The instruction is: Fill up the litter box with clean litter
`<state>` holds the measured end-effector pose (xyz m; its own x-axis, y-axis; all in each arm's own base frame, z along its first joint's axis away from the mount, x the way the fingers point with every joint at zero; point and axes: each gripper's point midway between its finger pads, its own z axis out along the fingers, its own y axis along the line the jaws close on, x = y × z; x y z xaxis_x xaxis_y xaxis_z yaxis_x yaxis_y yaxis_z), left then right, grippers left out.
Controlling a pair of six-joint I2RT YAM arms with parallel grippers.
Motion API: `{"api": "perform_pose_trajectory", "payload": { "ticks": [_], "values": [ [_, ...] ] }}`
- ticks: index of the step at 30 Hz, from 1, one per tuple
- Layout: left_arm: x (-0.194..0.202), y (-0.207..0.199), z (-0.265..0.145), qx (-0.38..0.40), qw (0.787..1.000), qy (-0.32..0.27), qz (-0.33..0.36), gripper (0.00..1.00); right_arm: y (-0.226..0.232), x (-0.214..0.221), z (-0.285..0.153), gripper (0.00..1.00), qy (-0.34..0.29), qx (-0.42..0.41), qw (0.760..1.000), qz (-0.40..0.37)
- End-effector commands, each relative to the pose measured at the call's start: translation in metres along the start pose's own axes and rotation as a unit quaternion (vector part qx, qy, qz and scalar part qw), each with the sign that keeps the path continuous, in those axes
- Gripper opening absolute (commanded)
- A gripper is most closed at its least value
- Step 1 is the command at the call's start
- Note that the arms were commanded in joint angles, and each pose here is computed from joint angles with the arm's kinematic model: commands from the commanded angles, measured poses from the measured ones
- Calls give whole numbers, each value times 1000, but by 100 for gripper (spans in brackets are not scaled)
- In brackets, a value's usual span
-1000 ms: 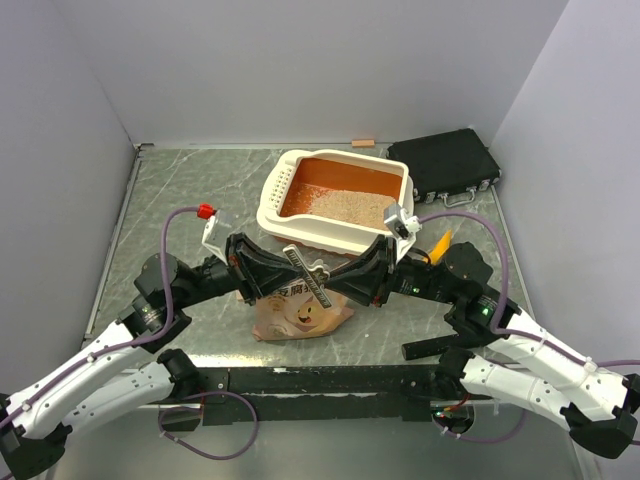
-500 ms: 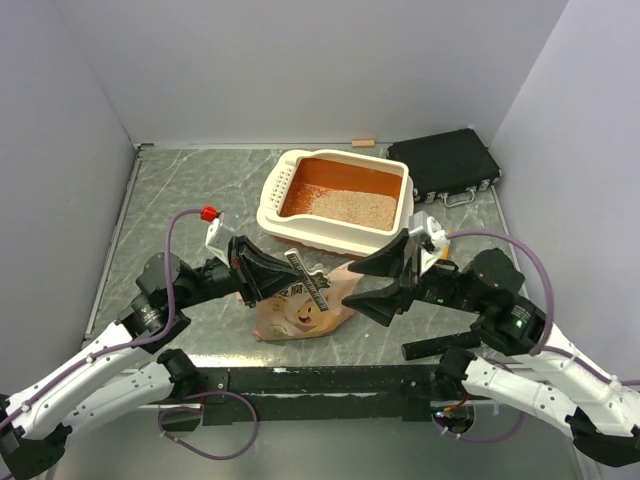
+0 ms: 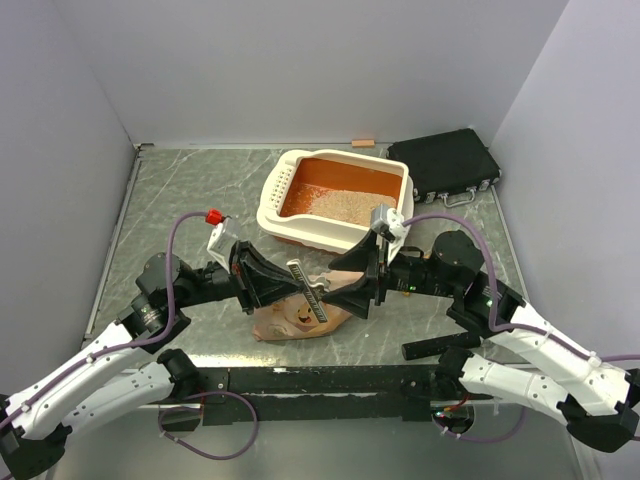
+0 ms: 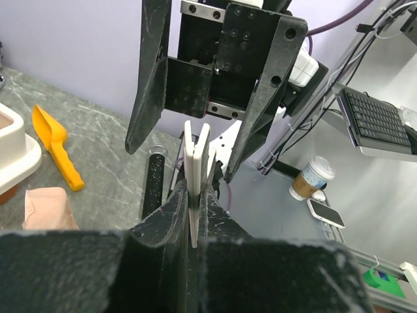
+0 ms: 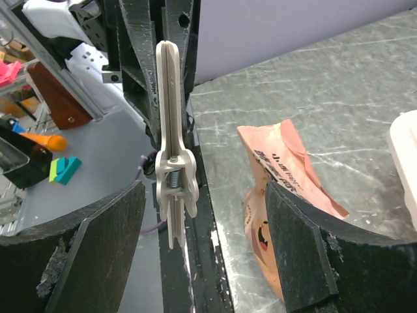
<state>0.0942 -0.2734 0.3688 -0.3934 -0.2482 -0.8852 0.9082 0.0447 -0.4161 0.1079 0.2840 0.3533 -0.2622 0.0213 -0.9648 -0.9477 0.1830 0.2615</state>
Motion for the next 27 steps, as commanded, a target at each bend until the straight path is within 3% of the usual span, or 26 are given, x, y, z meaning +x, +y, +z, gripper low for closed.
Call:
{"api": "perform_pose_trajectory", "payload": {
  "ticks": [1, 13, 14, 16, 17, 18, 20, 21, 23, 27],
  "values": [
    [-19, -20, 0, 37, 999, -22, 27, 2, 16, -22, -1, 81, -37, -34, 999, -21],
    [-26, -25, 2, 48, 998, -28, 32, 4, 19, -12, 7, 76, -21, -60, 998, -2],
    [-27, -25, 2, 48, 998, -30, 33, 5, 21, -11, 8, 72, -20, -66, 998, 0],
    [-27, -26, 2, 50, 998, -31, 34, 9, 19, -10, 12, 18, -14, -64, 998, 9],
    [-26, -26, 2, 49, 998, -30, 34, 13, 15, -9, 13, 0, -10, -53, 998, 16],
    [-24, -22, 2, 41, 998, -26, 31, 32, 14, -7, 13, 0, -7, -52, 999, 14],
    [-29, -20, 0, 25, 998, -29, 46, 52, 12, -16, 7, 0, -33, -35, 999, 5],
    [-31, -14, -2, 3, 998, -33, 52, 70, 11, -18, 4, 0, -43, -27, 999, 3],
    [-31, -4, -9, -38, 997, -25, 70, 79, 11, -24, -5, 0, -62, -14, 998, -5],
    [-31, 14, -21, -102, 990, -16, 92, 80, 3, -30, -14, 0, -64, 23, 998, -16]
  ]
}}
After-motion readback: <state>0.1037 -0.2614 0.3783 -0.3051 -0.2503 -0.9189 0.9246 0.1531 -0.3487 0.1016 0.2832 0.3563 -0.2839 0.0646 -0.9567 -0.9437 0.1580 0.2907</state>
